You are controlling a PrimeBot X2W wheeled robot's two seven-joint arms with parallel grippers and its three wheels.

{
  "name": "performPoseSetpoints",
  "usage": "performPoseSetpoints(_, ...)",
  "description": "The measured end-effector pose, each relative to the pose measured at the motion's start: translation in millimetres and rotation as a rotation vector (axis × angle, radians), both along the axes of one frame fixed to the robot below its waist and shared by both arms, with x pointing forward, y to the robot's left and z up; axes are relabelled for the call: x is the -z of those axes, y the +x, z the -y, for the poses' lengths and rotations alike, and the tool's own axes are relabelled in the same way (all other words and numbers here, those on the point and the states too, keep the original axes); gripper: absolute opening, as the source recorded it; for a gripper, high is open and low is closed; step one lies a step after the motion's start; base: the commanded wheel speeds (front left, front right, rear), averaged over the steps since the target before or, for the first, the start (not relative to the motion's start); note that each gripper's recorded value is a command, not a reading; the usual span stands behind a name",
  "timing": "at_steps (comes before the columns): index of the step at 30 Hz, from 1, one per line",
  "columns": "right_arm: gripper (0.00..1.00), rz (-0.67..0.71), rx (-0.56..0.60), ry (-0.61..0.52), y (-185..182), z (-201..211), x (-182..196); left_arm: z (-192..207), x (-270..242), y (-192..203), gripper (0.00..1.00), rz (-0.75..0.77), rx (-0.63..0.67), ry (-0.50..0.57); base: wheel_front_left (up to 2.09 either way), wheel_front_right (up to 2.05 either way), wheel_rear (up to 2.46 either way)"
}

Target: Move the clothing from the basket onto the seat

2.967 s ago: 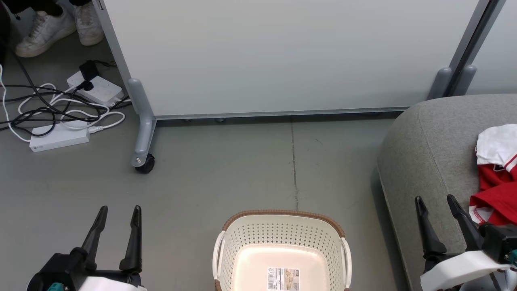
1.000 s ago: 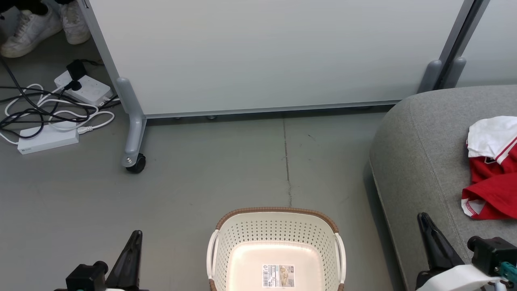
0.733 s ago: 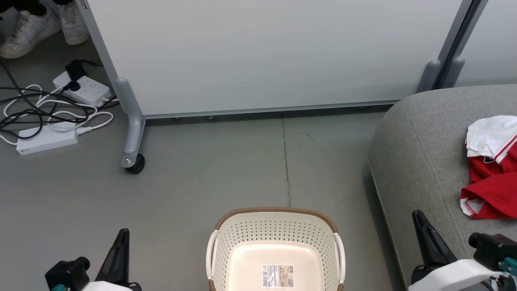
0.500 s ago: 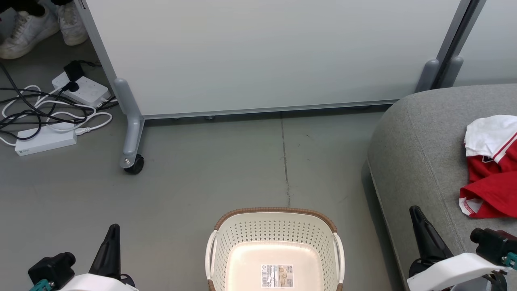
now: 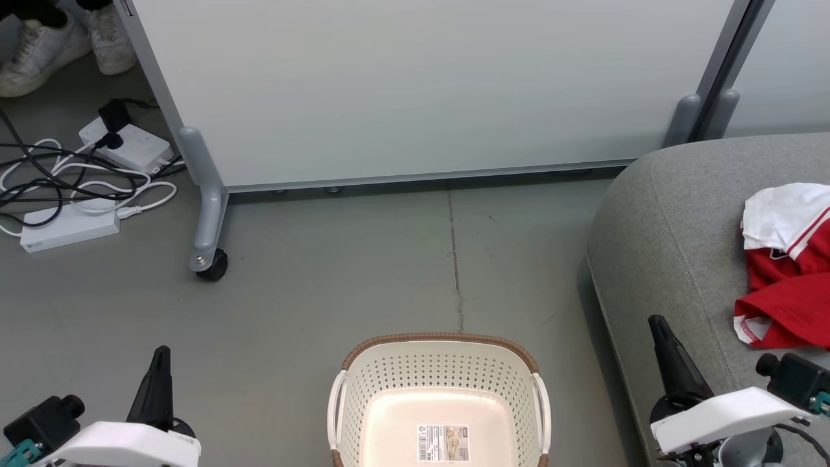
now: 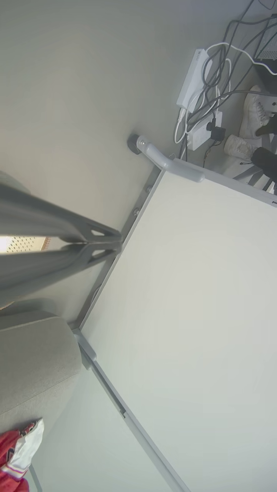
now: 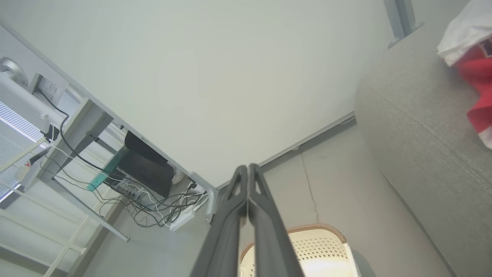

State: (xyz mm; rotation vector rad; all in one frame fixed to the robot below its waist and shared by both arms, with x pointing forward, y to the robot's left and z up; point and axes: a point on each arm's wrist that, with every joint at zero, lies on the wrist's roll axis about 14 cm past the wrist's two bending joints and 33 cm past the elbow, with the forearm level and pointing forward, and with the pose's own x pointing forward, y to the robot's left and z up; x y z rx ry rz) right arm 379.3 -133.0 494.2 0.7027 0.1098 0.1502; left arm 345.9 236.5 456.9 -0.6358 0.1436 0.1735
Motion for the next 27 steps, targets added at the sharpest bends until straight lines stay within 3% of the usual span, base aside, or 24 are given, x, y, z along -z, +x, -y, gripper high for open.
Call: performPoseSetpoints(27,0.00,-0.026,0.021,0.331,16,-6,-8,-15,-8,11,0.00,0.040,-0.078,-0.349,0.00,0.00,0.00)
